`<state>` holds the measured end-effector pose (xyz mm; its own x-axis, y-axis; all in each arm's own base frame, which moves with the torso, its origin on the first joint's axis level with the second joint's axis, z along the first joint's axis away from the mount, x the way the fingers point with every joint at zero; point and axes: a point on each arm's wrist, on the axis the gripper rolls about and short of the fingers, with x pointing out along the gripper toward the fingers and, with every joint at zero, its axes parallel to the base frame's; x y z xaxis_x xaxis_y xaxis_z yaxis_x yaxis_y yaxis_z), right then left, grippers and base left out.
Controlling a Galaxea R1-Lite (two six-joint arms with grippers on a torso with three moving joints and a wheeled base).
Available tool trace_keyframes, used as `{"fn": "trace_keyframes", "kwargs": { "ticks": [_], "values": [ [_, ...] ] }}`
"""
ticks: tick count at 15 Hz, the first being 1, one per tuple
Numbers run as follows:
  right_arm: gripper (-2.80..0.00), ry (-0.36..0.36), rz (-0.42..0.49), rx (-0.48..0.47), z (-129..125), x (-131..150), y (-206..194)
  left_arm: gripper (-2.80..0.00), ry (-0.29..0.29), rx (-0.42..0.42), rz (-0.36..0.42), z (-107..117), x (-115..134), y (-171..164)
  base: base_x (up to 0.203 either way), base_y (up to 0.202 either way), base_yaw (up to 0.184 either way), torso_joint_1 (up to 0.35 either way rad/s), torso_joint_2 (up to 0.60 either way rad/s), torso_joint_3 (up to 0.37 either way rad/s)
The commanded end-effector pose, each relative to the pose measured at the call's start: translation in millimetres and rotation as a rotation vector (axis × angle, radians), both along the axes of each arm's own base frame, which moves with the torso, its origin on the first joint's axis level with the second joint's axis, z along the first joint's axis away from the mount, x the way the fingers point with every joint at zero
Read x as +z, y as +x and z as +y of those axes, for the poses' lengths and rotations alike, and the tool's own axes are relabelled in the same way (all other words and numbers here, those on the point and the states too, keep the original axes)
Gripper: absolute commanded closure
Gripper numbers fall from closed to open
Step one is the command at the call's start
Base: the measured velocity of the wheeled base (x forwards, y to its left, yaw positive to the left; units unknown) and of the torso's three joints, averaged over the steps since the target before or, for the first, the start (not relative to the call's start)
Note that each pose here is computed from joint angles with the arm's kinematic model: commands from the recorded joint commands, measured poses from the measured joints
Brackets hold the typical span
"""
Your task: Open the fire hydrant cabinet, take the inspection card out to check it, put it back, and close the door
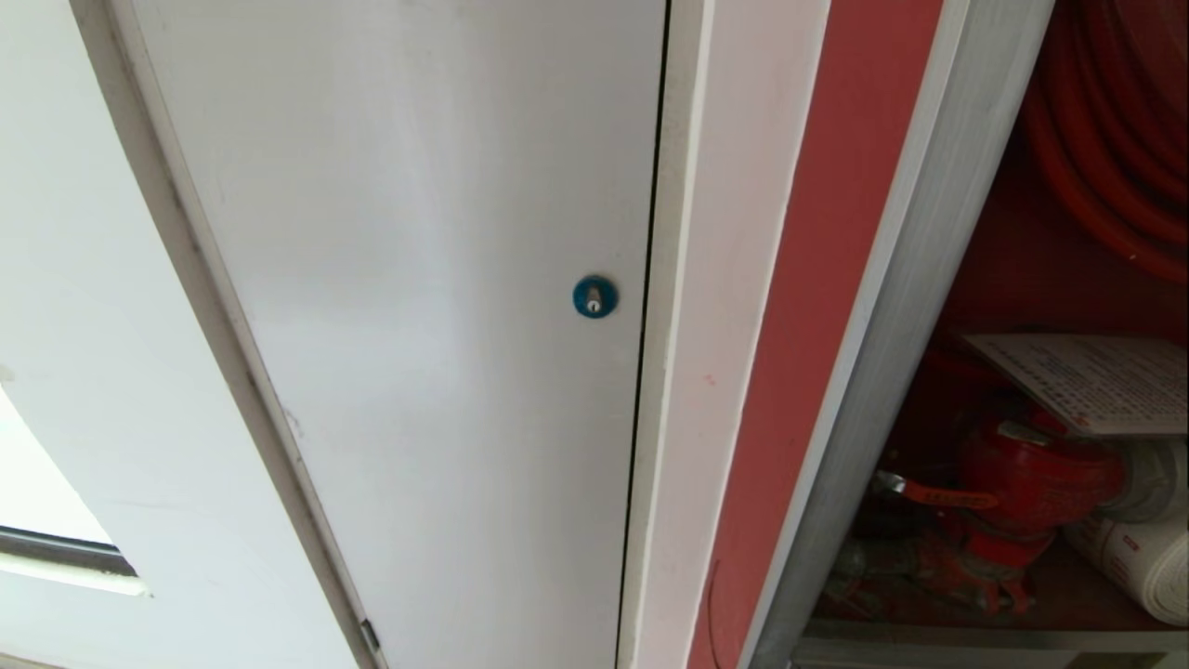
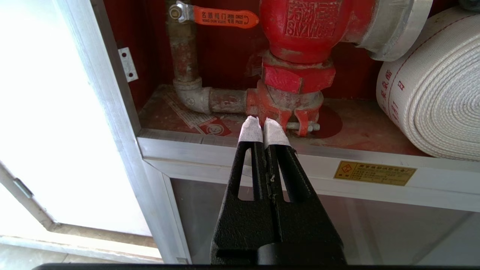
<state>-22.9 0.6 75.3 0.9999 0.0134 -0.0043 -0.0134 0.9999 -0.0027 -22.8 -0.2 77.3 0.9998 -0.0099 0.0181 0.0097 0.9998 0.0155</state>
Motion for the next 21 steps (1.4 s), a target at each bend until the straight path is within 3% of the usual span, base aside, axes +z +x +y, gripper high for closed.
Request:
{"fn": "trace_keyframes", "kwargs": {
  "ticks": [1, 21],
  "values": [
    [0.00, 0.000, -0.001, 0.000, 0.0, -0.1, -0.1, 0.00, 0.000, 0.001, 0.004, 0.0, -1.7, 0.4, 0.000, 0.000, 0.000, 0.000, 0.00, 0.000],
    [0.00, 0.000, -0.001, 0.000, 0.0, -0.1, -0.1, 0.00, 0.000, 0.001, 0.004, 0.0, -1.7, 0.4, 0.000, 0.000, 0.000, 0.000, 0.00, 0.000]
  ]
}}
